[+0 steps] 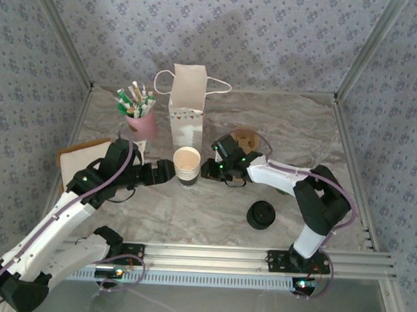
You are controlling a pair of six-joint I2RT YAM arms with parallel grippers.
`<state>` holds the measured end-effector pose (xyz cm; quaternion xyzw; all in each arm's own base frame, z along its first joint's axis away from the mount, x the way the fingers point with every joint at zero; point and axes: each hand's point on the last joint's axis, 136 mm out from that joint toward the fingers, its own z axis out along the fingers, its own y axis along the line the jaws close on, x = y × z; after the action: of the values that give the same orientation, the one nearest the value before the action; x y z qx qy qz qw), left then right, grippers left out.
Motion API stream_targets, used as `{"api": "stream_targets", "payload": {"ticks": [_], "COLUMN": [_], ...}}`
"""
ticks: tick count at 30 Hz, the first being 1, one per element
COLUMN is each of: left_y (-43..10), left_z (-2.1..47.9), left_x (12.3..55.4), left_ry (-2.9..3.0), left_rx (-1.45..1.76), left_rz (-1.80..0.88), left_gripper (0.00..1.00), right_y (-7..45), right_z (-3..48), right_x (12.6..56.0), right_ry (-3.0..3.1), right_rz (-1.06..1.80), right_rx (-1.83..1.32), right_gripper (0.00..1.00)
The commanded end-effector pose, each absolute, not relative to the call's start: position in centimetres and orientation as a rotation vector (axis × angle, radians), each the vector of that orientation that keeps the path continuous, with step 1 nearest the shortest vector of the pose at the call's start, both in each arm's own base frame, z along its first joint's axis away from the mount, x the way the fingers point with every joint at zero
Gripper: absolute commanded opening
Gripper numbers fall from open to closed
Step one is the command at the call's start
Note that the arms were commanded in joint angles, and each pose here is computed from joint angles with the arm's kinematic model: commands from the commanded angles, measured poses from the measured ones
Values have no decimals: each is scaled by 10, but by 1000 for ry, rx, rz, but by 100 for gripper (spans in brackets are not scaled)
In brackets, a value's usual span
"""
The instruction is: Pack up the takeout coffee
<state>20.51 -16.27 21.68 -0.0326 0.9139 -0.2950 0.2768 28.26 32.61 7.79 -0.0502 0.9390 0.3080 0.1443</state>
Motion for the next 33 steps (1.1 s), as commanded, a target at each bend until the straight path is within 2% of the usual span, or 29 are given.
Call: {"api": "stream_targets", "payload": {"ticks": [1,33], "left_y": [-165,-155], "left_z": [225,241], "left_x": [205,195], "left_ry": [2418,2385], "left_rx": [-81,-82], "left_rz": [-839,-846], "left_gripper": [95,95], "right_y": [341,450], "right_z": [81,63], "right_x": [292,291], "right_ry": [2671,2657], "right_rz": [912,1073], "right_rx": [-101,-209], "right_gripper": [29,29]}}
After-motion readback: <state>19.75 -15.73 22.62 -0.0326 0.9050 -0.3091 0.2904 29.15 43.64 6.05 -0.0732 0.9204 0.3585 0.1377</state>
